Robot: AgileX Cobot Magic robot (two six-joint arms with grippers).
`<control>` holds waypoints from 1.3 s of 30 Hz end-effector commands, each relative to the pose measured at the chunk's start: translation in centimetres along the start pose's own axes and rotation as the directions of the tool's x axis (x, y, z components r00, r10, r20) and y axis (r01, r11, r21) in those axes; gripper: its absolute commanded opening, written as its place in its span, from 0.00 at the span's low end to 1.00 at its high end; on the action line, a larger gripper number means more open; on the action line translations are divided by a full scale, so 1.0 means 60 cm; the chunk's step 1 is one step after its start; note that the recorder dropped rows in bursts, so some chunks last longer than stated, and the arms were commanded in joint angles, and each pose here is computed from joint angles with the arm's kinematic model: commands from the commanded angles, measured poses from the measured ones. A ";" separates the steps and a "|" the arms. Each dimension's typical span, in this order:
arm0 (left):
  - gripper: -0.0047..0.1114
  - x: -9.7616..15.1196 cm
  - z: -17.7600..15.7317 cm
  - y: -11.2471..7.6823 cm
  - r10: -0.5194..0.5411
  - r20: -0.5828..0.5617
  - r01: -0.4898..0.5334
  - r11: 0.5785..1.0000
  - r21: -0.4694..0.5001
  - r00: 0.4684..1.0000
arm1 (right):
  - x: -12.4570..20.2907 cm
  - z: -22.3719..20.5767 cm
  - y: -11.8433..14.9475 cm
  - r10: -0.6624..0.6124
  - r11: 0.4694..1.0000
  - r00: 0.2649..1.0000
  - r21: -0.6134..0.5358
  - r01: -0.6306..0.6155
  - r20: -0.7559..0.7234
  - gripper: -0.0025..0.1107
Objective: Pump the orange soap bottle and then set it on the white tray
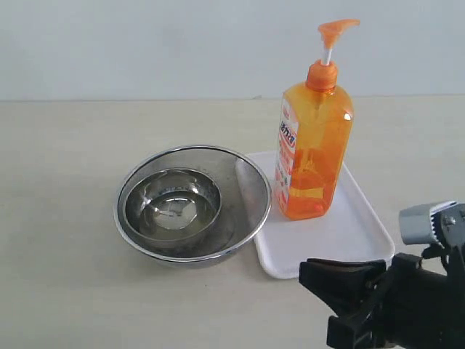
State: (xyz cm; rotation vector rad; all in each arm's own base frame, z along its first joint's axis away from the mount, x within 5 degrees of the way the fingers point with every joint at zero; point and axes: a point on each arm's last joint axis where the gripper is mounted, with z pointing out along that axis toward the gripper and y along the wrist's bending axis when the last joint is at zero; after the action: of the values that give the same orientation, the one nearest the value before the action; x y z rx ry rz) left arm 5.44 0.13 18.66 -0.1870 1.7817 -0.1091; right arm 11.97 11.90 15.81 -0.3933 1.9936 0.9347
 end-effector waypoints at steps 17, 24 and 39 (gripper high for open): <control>0.09 0.001 0.000 0.001 -0.005 0.003 0.005 1.000 -0.005 1.000 | -0.027 -0.197 -0.023 -0.087 0.912 0.896 0.397 -0.105 0.436 0.05; 0.09 0.001 0.000 0.001 -0.005 0.003 0.005 1.000 -0.005 1.000 | -0.016 -0.221 -0.020 -0.138 0.899 0.837 0.421 -0.118 0.529 0.05; 0.09 0.001 0.000 0.001 -0.005 0.003 0.005 1.000 -0.005 1.000 | 0.002 -0.215 -0.028 -0.143 0.871 0.907 0.485 -0.075 0.395 0.05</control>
State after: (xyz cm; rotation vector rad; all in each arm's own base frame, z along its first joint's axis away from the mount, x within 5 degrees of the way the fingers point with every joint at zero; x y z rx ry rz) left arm 5.44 0.13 18.66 -0.1870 1.7817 -0.1091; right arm 5.50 1.12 19.25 0.1229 1.7293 0.4362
